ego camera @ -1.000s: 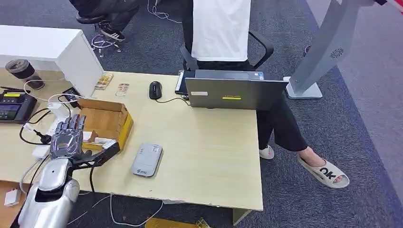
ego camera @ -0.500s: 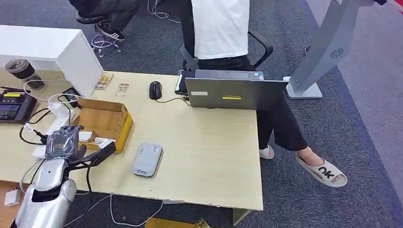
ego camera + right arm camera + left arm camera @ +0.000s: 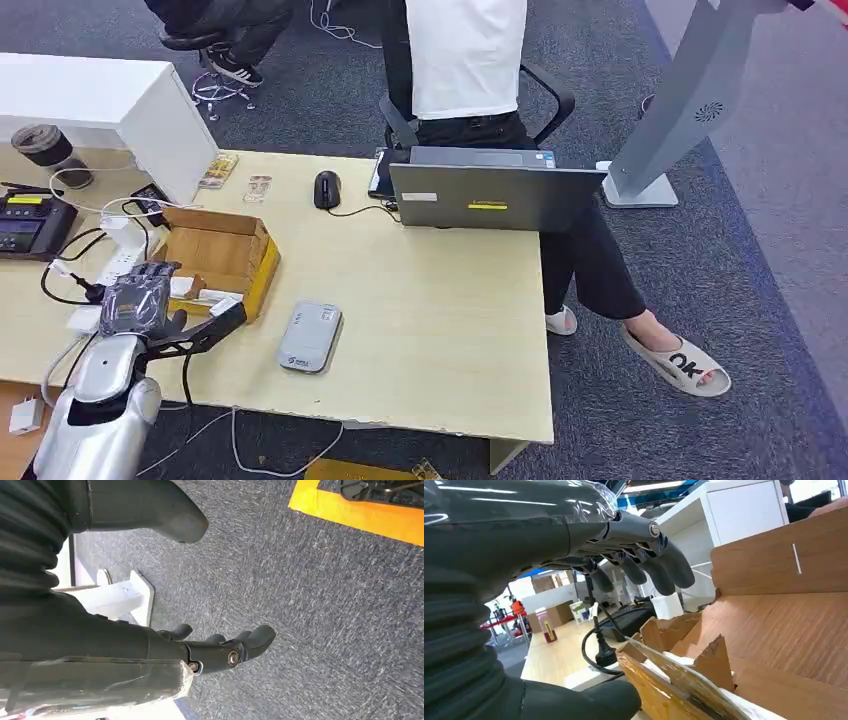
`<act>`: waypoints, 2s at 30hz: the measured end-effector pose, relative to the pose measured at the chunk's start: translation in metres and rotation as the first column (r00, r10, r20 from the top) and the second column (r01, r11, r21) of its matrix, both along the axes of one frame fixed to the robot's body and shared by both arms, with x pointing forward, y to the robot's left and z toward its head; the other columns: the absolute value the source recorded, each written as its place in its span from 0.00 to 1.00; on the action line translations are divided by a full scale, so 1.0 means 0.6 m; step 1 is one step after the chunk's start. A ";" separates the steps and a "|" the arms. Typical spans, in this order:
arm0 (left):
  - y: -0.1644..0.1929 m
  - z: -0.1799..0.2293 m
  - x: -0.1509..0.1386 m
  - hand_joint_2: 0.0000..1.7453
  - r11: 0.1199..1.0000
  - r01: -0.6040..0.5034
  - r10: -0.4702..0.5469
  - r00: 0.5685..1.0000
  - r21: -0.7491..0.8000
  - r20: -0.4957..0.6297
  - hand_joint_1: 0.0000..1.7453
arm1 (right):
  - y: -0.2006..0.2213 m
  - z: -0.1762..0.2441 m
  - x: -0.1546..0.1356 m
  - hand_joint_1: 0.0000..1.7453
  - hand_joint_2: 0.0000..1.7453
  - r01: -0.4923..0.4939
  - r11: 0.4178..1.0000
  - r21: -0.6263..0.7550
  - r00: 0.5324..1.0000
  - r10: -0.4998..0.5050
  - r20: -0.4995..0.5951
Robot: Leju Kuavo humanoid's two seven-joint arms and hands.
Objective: Pass the card to the sensor for recognition and then transmit it.
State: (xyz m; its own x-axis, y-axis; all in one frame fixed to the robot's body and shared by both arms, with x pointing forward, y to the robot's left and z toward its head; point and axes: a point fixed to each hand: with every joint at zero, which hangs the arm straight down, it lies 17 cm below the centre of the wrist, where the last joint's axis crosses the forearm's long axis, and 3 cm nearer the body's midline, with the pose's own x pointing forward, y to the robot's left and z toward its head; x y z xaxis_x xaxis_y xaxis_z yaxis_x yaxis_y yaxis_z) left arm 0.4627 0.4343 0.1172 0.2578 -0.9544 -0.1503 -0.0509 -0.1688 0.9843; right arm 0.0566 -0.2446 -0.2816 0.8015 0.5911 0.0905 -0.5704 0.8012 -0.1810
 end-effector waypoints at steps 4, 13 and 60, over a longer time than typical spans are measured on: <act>-0.006 -0.001 0.004 1.00 1.000 0.009 -0.009 1.000 -0.006 0.001 0.28 | 0.000 0.000 0.001 0.00 1.00 -0.007 1.000 0.000 1.000 0.007 0.002; -0.010 -0.003 0.014 1.00 1.000 0.011 -0.011 1.000 -0.016 0.004 0.29 | -0.005 0.000 0.001 0.00 1.00 -0.016 1.000 -0.006 1.000 0.016 0.001; -0.131 -0.025 0.046 1.00 0.979 0.187 -0.190 0.982 -0.082 -0.023 1.00 | -0.006 0.000 0.004 0.00 1.00 -0.032 0.999 -0.003 0.999 0.032 0.009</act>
